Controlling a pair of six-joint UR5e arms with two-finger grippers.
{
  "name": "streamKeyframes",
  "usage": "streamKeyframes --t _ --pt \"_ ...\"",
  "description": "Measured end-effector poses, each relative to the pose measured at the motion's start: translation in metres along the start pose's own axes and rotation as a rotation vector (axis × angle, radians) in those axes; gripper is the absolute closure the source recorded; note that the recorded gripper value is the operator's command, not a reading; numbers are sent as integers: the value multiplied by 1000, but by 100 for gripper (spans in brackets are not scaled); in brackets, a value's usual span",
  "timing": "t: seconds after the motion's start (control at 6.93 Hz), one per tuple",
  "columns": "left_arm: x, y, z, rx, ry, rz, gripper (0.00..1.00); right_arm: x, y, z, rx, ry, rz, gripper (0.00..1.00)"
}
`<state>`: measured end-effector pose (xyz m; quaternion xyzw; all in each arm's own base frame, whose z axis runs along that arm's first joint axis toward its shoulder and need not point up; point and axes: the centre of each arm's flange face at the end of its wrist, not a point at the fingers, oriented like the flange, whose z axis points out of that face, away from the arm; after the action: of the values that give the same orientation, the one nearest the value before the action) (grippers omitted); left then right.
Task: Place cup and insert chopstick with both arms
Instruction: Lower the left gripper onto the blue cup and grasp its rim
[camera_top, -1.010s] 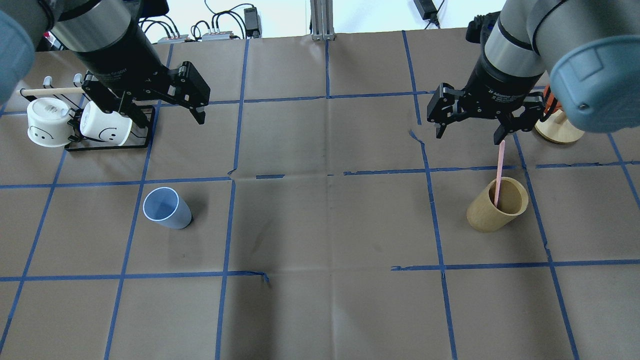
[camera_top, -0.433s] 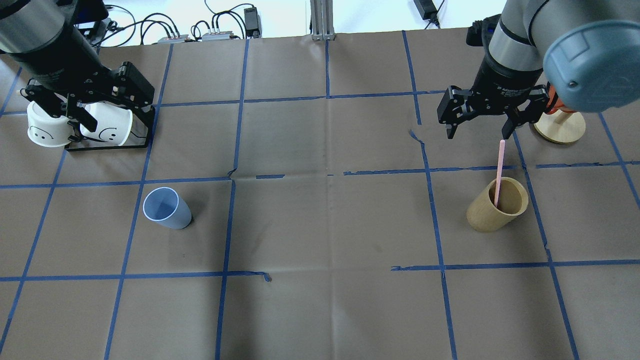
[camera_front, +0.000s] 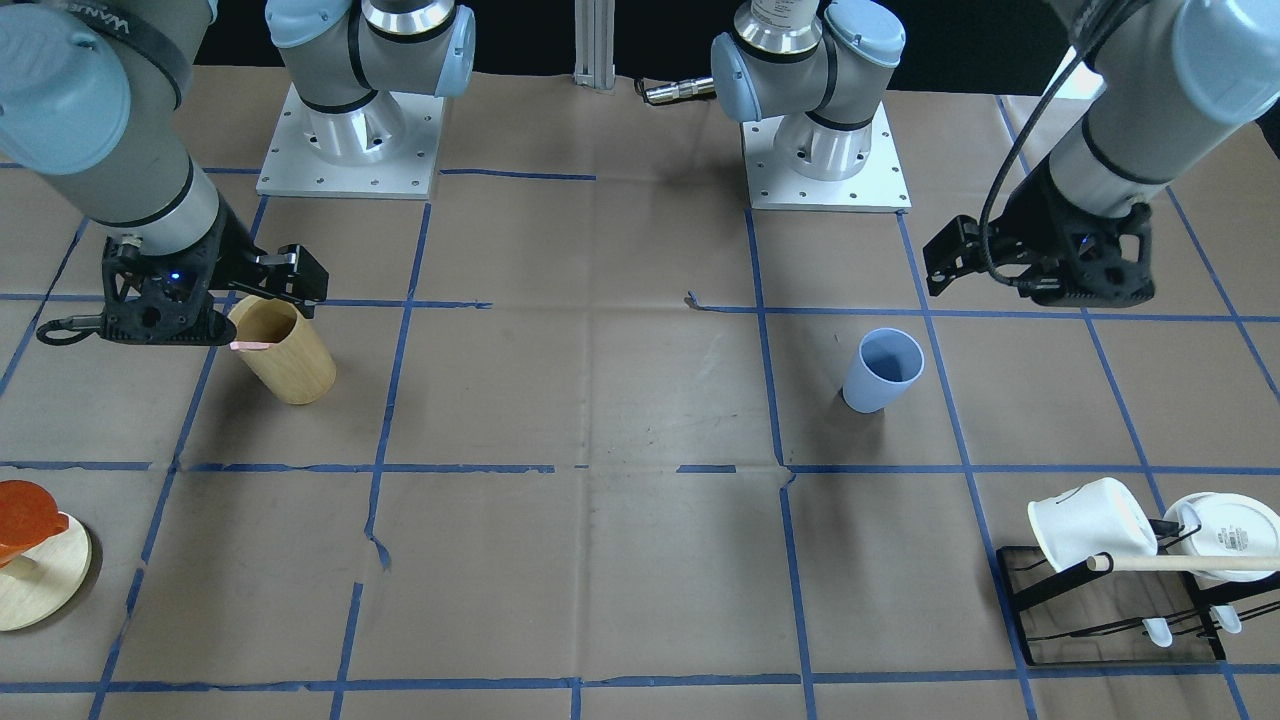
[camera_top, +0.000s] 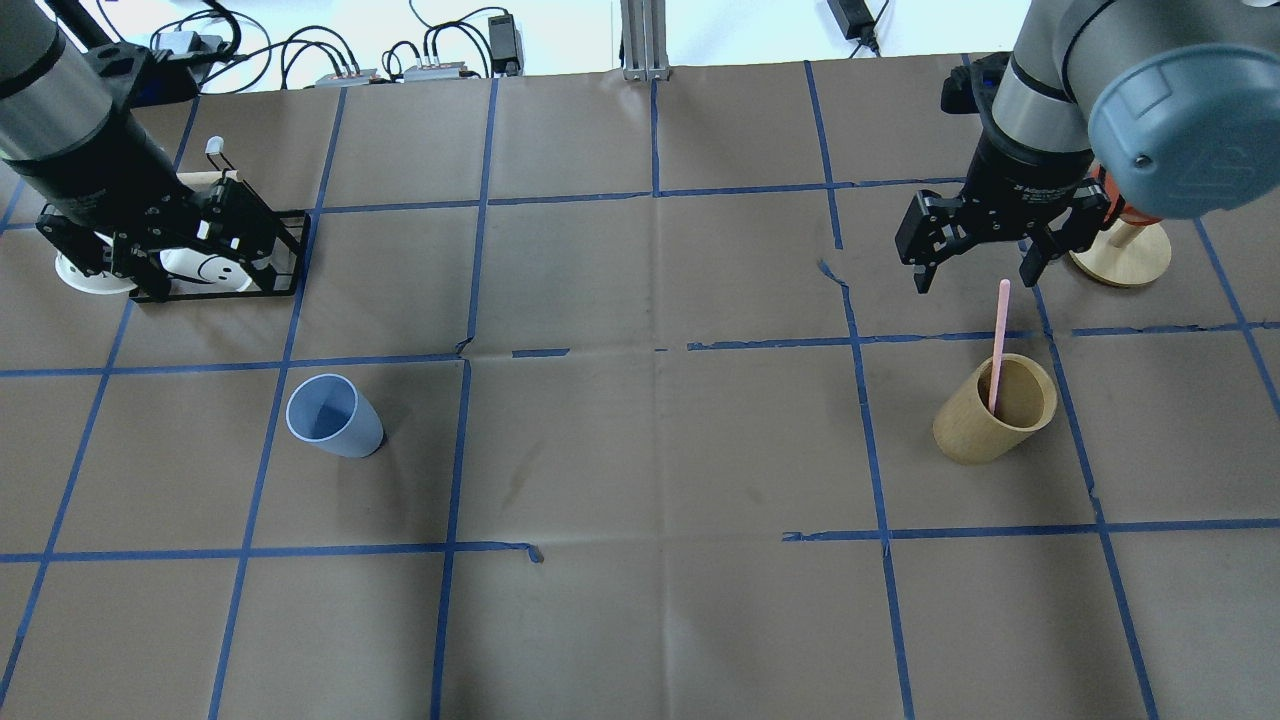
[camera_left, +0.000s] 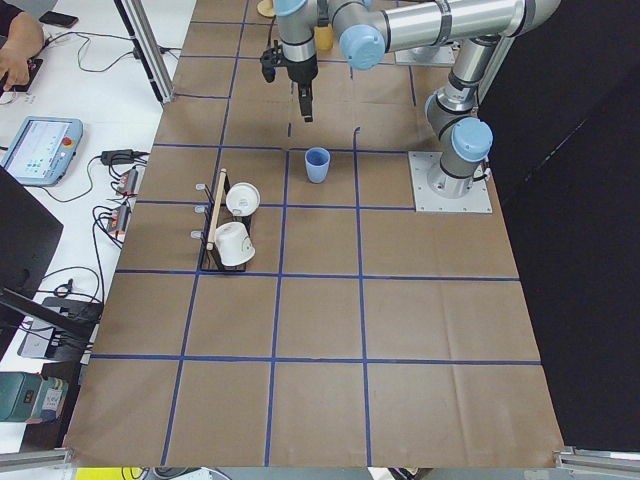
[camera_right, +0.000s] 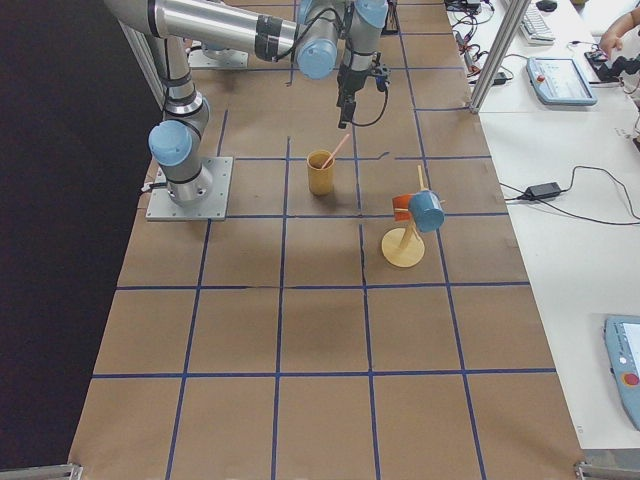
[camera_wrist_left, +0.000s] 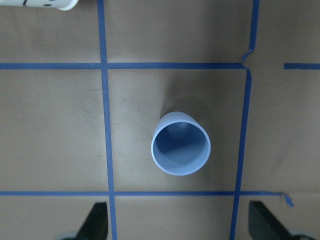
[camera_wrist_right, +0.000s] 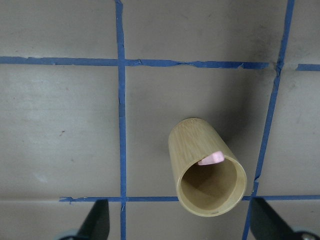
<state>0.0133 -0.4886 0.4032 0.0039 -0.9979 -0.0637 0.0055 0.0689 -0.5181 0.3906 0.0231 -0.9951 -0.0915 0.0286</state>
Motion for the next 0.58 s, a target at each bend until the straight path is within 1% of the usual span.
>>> streamKeyframes --t 0.14,0.29,0.43,0.58 --pt "-6 3 39 8 -3 1 1 10 -6 8 -17 0 -21 0" --pt "-10 5 71 26 -7 -2 1 19 -12 14 -32 -6 -25 0" --pt "-12 4 96 41 -9 -6 1 23 -18 22 -46 -12 -24 0" --pt "-13 3 111 39 -7 -8 1 28 -24 29 -64 -17 -20 0"
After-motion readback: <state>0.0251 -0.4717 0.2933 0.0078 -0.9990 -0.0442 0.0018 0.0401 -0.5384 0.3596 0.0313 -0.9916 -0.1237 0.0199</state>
